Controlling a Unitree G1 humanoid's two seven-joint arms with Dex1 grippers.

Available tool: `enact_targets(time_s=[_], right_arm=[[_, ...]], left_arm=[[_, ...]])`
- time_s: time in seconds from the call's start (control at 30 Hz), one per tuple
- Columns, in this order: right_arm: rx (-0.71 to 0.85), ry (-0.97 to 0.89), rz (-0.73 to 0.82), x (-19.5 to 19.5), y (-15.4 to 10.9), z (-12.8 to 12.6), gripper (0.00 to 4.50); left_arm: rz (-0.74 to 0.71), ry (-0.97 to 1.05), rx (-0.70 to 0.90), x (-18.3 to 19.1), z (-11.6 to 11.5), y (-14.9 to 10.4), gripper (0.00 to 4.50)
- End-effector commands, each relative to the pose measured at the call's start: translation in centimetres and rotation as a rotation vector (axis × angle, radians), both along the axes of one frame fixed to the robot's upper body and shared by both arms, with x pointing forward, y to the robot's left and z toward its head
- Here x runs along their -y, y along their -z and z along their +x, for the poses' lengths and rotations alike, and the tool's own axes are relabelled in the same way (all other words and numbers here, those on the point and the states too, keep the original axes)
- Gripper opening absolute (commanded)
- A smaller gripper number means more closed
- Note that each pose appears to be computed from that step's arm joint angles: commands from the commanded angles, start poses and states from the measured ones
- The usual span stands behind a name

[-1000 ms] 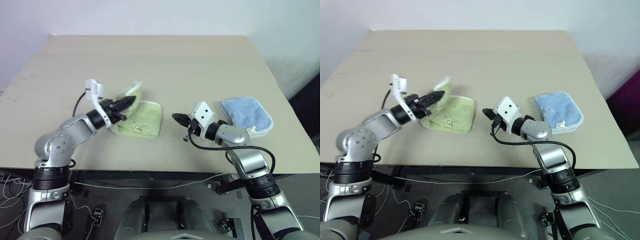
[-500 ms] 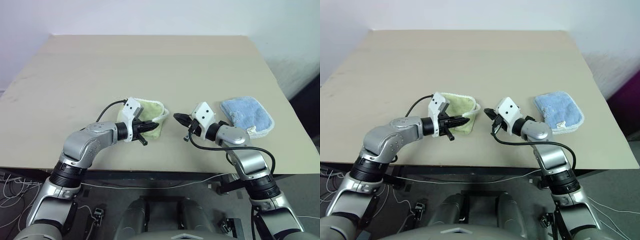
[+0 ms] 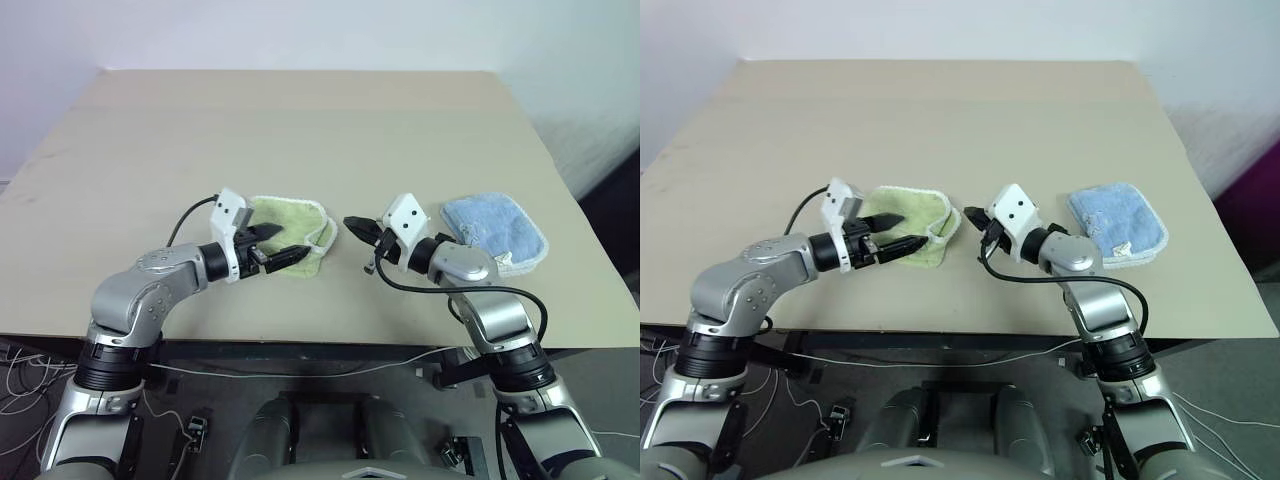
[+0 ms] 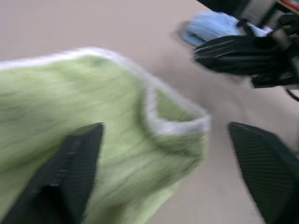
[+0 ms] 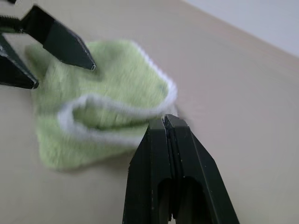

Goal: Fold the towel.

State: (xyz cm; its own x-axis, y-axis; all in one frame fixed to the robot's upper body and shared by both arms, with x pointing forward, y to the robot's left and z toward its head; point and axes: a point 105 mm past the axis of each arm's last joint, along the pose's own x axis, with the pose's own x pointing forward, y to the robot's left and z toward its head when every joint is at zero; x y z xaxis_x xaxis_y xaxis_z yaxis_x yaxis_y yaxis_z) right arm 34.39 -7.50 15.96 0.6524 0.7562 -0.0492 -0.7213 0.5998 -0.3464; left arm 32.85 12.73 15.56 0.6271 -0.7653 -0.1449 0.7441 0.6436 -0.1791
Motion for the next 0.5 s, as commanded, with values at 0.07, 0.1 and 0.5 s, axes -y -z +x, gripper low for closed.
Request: enact_targets(time_s=[0.07,0.1,0.5], right_arm=[[0.016,-0.031,0.068,-1.4,-2.0,0.7,0.0],[0.007,-0.047,0.083,-2.1,-2.3,0.9,0.0],[-0.288,-0.098,-0.028,-5.9,5.3,2.2,0.0]], left_arm=[[0.012,-0.195,0.147,-3.4,2.4,-2.0,3.43],[0.036,-0.213,0.167,-3.6,2.9,-2.0,3.09],[0.249,-0.088,0.114,-2.3,4.3,4.2,0.02]])
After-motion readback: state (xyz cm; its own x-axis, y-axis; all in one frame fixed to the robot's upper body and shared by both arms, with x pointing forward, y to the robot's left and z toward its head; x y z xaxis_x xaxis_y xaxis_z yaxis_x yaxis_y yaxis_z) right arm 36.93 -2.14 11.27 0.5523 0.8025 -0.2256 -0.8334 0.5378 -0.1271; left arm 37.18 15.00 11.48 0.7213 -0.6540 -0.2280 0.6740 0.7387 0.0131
